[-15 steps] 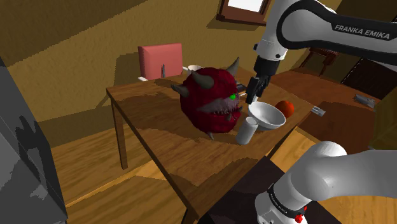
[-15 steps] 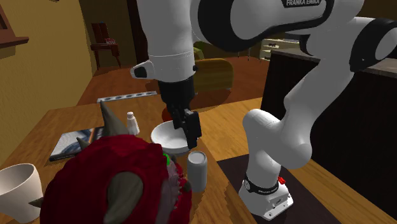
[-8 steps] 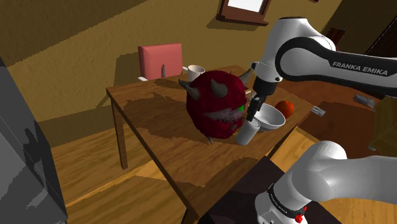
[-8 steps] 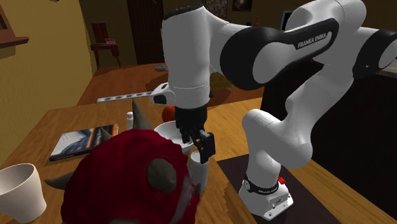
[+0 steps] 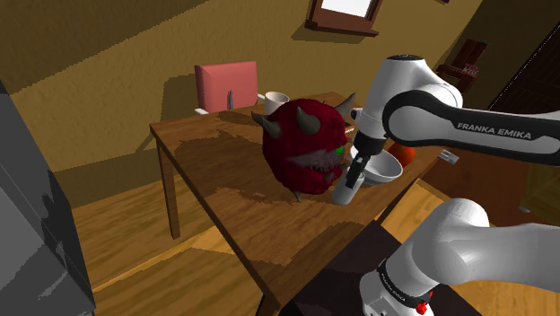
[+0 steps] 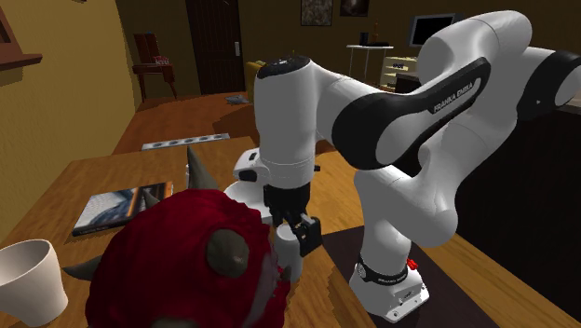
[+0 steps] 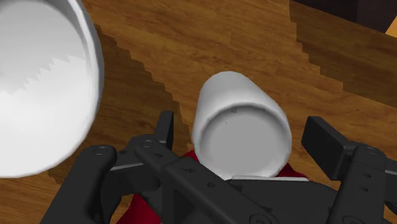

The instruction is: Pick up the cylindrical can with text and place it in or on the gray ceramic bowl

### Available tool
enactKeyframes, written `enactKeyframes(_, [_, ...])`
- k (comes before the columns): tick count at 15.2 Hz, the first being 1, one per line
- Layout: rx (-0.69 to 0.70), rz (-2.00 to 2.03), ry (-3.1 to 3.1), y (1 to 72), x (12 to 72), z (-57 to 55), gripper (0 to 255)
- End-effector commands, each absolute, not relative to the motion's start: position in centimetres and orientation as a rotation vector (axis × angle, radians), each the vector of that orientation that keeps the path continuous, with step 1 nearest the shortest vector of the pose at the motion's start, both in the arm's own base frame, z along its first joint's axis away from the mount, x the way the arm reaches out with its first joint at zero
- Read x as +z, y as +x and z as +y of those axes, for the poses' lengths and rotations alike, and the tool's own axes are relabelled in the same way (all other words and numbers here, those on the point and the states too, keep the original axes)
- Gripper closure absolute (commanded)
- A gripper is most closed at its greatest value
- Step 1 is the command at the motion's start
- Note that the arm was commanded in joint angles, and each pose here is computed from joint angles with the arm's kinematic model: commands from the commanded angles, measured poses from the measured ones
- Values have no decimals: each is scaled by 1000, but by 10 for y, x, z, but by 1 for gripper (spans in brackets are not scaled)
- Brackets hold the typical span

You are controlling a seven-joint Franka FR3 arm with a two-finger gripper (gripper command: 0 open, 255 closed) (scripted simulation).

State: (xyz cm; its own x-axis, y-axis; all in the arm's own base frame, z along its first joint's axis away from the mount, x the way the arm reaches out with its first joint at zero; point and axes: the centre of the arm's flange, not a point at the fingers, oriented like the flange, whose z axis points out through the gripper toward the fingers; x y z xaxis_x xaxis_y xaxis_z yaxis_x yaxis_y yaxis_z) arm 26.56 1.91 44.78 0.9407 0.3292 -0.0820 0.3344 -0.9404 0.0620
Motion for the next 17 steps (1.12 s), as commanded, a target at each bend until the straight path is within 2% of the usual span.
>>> enactKeyframes(1, [-107, 518, 3021, 265, 435, 17, 0])
enactKeyframes(9, [-107, 518, 3021, 265, 435, 17, 0])
enactKeyframes(10, [-107, 518, 3021, 265, 435, 17, 255])
enactKeyframes(17, [-107, 518, 3021, 265, 435, 17, 255])
